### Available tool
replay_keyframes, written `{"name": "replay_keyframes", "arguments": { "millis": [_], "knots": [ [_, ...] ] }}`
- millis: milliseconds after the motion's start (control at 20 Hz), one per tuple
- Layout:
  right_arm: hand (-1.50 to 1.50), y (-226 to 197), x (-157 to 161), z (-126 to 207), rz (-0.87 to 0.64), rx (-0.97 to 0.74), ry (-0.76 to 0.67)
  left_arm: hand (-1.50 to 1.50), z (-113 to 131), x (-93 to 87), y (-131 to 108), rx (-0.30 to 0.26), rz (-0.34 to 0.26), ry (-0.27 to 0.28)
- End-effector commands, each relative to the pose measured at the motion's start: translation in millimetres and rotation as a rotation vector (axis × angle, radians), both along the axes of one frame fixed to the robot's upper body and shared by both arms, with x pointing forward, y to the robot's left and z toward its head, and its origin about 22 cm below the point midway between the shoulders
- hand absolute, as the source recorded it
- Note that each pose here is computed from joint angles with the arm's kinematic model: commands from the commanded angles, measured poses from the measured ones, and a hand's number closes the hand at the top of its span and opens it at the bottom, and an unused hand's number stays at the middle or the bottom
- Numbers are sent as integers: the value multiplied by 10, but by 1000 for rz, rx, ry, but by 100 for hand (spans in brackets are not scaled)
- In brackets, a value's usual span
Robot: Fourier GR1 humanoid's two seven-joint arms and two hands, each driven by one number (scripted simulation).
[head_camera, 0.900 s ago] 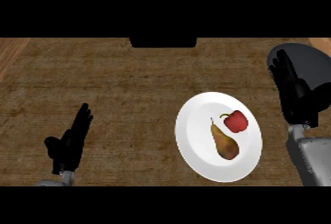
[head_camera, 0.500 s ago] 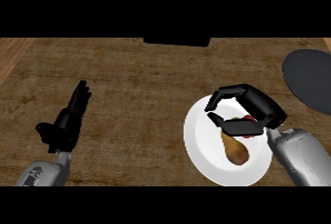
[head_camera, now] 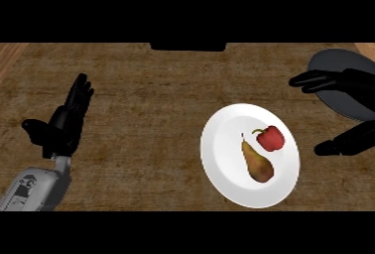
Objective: Pick the bell pepper from the plate and place it in the pan
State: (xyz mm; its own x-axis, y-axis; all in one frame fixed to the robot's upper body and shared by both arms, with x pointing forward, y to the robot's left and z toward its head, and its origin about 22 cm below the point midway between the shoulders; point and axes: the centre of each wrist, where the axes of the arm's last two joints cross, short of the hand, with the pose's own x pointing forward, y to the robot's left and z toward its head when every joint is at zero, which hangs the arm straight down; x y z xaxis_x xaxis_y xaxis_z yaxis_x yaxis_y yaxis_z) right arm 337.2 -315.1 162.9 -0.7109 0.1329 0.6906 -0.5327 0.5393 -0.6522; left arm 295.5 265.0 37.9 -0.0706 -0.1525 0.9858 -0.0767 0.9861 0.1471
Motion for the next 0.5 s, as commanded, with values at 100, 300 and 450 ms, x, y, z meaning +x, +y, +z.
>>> {"name": "replay_keyframes", "arguments": {
  "millis": [100,300,450],
  "knots": [
    [-150,-394,57,760,115,-256,-163,0,92,99,-95,-13,-31,1],
    [-150,-412,21,1079,105,-436,-239,0,95,61,123,12,3,-7],
    [-150,-211,89,966,153,-420,-256,0,200,58,111,12,-4,13]
  ]
}}
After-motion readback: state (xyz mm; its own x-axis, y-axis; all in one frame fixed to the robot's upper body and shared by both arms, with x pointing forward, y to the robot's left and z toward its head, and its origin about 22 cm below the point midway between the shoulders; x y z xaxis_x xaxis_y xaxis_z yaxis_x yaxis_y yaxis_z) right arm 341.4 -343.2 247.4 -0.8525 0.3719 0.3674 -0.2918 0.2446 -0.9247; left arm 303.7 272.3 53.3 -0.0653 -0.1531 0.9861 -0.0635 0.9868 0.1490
